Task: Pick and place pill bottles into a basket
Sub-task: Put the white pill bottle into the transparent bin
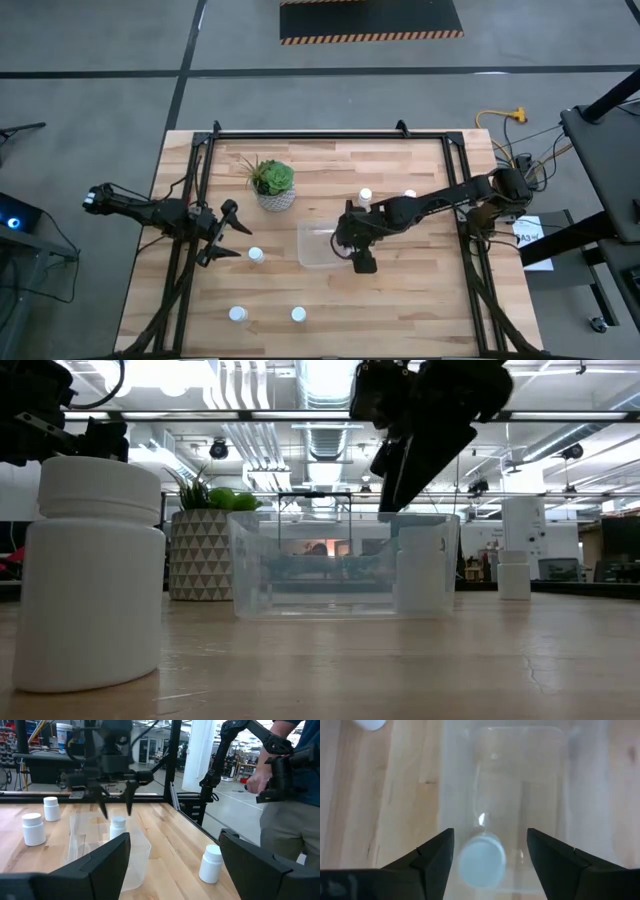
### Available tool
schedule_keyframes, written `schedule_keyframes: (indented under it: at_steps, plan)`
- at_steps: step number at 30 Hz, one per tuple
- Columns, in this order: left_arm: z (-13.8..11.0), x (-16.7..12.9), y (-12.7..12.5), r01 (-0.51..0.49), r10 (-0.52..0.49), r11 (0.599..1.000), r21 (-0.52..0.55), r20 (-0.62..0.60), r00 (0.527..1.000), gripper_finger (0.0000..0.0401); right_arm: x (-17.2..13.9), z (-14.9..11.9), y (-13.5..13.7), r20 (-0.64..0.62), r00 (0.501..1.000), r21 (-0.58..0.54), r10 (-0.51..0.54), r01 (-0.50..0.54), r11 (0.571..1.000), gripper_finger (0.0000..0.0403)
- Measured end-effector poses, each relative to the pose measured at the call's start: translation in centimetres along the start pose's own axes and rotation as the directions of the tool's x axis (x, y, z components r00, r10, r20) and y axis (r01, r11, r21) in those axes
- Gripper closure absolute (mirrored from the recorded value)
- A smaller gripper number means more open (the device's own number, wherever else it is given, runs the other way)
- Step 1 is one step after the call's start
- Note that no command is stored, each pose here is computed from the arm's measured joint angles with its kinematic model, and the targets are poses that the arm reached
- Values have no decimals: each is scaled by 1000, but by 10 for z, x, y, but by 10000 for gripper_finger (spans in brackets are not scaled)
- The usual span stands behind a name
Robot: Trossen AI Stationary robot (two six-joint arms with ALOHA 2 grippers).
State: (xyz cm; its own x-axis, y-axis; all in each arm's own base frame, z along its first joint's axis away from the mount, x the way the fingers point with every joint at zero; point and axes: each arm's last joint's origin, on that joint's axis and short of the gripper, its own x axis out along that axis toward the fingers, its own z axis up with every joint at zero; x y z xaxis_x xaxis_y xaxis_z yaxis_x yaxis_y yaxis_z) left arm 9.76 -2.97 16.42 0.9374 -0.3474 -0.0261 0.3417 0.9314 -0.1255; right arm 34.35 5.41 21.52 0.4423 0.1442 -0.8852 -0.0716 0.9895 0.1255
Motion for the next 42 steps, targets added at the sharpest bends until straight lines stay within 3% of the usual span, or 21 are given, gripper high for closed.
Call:
schedule_keyframes:
  at_steps: [10, 18, 24, 35, 42]
  plan:
    - [0, 0, 0, 0, 0, 1000, 0, -1, 1000, 111, -40, 3, -25, 98, 995, 96, -34, 24, 995, 100]
    - [0, 0, 0, 0, 0, 1000, 0, -2, 1000, 111, -61, -12, -45, 0, 996, 101, -94, 94, 990, 53]
    - [0, 0, 0, 0, 0, 1000, 0, -3, 1000, 111, -70, -17, -48, -24, 996, 34, -90, 91, 995, 52]
    - [0, 0, 0, 0, 0, 1000, 0, -3, 1000, 111, -84, -33, -56, -95, 993, 82, -68, 76, 994, 55]
    - [0, 0, 0, 0, 0, 1000, 0, -4, 1000, 111, -106, -68, -66, -66, 994, 113, -87, 94, 989, 56]
